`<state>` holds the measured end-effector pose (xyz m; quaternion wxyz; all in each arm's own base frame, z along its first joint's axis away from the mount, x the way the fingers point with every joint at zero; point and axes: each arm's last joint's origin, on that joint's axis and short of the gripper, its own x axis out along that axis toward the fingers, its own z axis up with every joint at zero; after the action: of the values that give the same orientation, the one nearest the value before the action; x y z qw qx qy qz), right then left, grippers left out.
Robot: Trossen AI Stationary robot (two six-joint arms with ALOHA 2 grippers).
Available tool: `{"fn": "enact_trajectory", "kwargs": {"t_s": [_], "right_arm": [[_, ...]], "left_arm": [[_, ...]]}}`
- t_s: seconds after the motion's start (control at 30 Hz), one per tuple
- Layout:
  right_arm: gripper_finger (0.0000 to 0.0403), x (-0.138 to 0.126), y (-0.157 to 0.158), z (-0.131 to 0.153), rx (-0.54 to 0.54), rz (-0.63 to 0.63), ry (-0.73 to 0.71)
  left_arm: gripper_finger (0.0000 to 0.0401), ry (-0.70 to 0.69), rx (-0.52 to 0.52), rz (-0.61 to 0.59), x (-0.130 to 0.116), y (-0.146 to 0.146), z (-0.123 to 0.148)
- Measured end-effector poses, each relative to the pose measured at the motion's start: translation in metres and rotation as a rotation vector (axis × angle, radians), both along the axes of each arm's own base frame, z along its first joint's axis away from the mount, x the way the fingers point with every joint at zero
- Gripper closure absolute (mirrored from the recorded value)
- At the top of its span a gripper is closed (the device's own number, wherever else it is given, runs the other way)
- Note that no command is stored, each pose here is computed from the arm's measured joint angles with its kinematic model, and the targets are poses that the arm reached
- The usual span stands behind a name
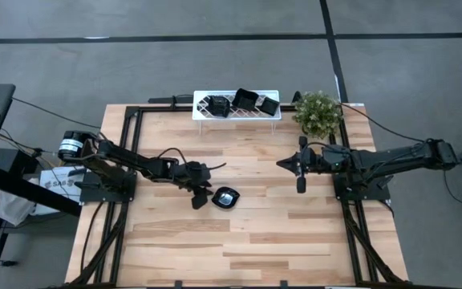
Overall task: Pick & Place Mini shaped plates
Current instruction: Stack the black leaf-shaped plate on top of the black leaf-shaped plate on the shelf
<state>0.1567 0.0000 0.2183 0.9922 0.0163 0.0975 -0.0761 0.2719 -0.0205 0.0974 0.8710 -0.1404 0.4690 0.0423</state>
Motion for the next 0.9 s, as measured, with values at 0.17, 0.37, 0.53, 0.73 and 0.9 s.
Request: {"fn": "enact_trajectory", "kwargs": {"t_s": [0.17, 0.37, 0.53, 0.73, 0.9], "right_arm": [[0.0398, 0.0000, 0.0000, -0.0001, 0.001, 0.000, 0.001], [0.0399, 0.0000, 0.0000, -0.0002, 0.007, -0.001, 0.001], [0.0398, 0.0000, 0.0000, -0.0002, 0.007, -0.001, 0.001], [0.0399, 0.0000, 0.0000, -0.0002, 0.007, -0.001, 0.001], [0.0401, 0.0000, 0.0000, -0.0002, 0.007, -0.001, 0.001]], "left_arm": [[0.0242, 0.002, -0.037, -0.006, 0.0000, -0.0010, 0.0001], [0.0242, -0.004, -0.084, -0.013, 0.0005, -0.0070, 0.0008], [0.0242, -0.019, -0.069, -0.004, 0.0015, -0.0072, 0.0015], [0.0242, -0.019, -0.063, 0.036, 0.0017, -0.0053, 0.0014], [0.0242, -0.023, -0.060, 0.044, 0.0025, -0.0052, 0.0002]]}}
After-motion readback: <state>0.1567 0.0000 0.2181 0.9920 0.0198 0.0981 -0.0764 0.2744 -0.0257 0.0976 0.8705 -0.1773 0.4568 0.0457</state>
